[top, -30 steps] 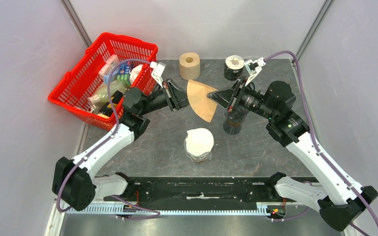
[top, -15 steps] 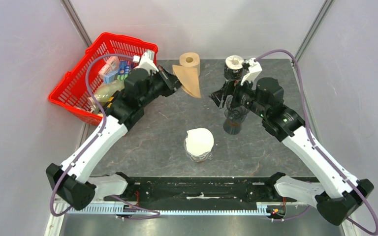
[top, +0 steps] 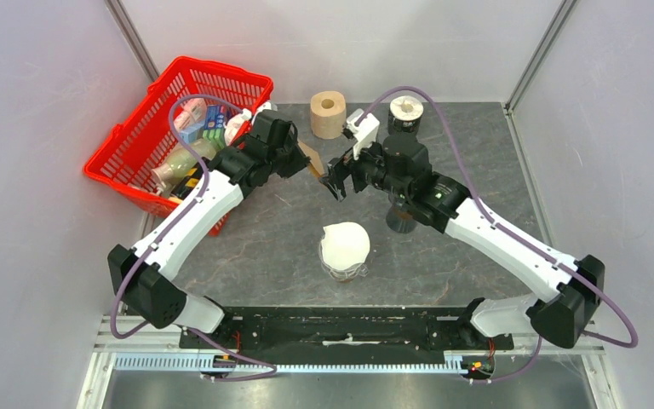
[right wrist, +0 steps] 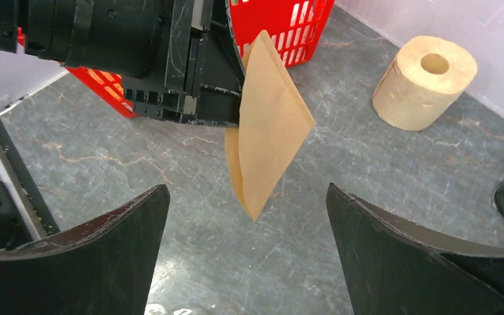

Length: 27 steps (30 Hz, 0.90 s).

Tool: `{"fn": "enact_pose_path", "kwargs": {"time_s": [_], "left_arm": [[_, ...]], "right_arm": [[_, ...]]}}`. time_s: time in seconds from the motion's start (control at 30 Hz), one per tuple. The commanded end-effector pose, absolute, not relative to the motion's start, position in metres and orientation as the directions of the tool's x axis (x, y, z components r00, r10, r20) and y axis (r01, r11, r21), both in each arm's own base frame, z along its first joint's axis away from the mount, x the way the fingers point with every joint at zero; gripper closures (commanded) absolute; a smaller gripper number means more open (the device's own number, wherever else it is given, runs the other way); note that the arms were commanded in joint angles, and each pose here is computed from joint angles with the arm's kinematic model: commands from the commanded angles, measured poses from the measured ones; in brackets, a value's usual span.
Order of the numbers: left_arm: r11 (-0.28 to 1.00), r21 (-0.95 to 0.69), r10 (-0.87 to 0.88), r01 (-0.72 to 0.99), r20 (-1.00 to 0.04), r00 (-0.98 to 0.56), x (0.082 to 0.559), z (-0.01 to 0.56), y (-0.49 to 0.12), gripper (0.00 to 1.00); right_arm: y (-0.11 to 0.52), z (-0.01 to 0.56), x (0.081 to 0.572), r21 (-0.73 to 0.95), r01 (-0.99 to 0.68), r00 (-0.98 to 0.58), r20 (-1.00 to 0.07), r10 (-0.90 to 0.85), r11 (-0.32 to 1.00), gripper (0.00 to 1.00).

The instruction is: Place the coffee filter in the dripper

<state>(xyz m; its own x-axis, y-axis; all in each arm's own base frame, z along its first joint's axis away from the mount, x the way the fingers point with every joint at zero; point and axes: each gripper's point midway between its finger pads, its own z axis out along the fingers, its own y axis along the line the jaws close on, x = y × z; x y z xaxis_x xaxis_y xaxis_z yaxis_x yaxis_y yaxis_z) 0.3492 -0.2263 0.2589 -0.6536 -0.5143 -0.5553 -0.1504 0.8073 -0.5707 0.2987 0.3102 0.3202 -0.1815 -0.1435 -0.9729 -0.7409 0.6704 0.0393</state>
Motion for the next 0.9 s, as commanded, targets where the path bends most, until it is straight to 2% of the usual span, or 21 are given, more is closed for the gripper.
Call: {"fn": "enact_pose_path", "kwargs": {"time_s": [0.0, 0.27, 0.6, 0.77, 0.87], "left_arm": [[0.772, -0.615, -0.561, -0.162, -0.538, -0.629, 0.35, 0.282, -0.231, 0.98], [0.764, -0.634, -0.546, -0.12, -0.537, -0.643, 0.346, 0.293, -0.241, 0.98], [0.768, -0.632, -0.53, -0.1, -0.541, -0.653, 0.349, 0.295, -0.25, 0.98], [0.766, -0.638, -0.516, -0.077, -0.539, -0.665, 0.346, 0.295, -0.255, 0.98], [0.769, -0.636, -0.505, -0.062, -0.544, -0.67, 0.344, 0.296, -0.257, 0.98]], "right_arm": [[0.317, 0.345, 0.316, -0.091, -0.725, -0.041, -0.984, -0.174, 0.683, 0.03], [0.315, 0.334, 0.337, -0.102, -0.653, -0.069, -0.979, -0.192, 0.751, 0.03], [0.319, 0.323, 0.34, -0.096, -0.655, -0.09, -0.975, -0.204, 0.749, 0.03], [0.303, 0.323, 0.355, -0.106, -0.549, -0.103, -0.976, -0.193, 0.829, 0.03], [0.292, 0.324, 0.364, -0.109, -0.472, -0.112, -0.977, -0.182, 0.875, 0.07]]}}
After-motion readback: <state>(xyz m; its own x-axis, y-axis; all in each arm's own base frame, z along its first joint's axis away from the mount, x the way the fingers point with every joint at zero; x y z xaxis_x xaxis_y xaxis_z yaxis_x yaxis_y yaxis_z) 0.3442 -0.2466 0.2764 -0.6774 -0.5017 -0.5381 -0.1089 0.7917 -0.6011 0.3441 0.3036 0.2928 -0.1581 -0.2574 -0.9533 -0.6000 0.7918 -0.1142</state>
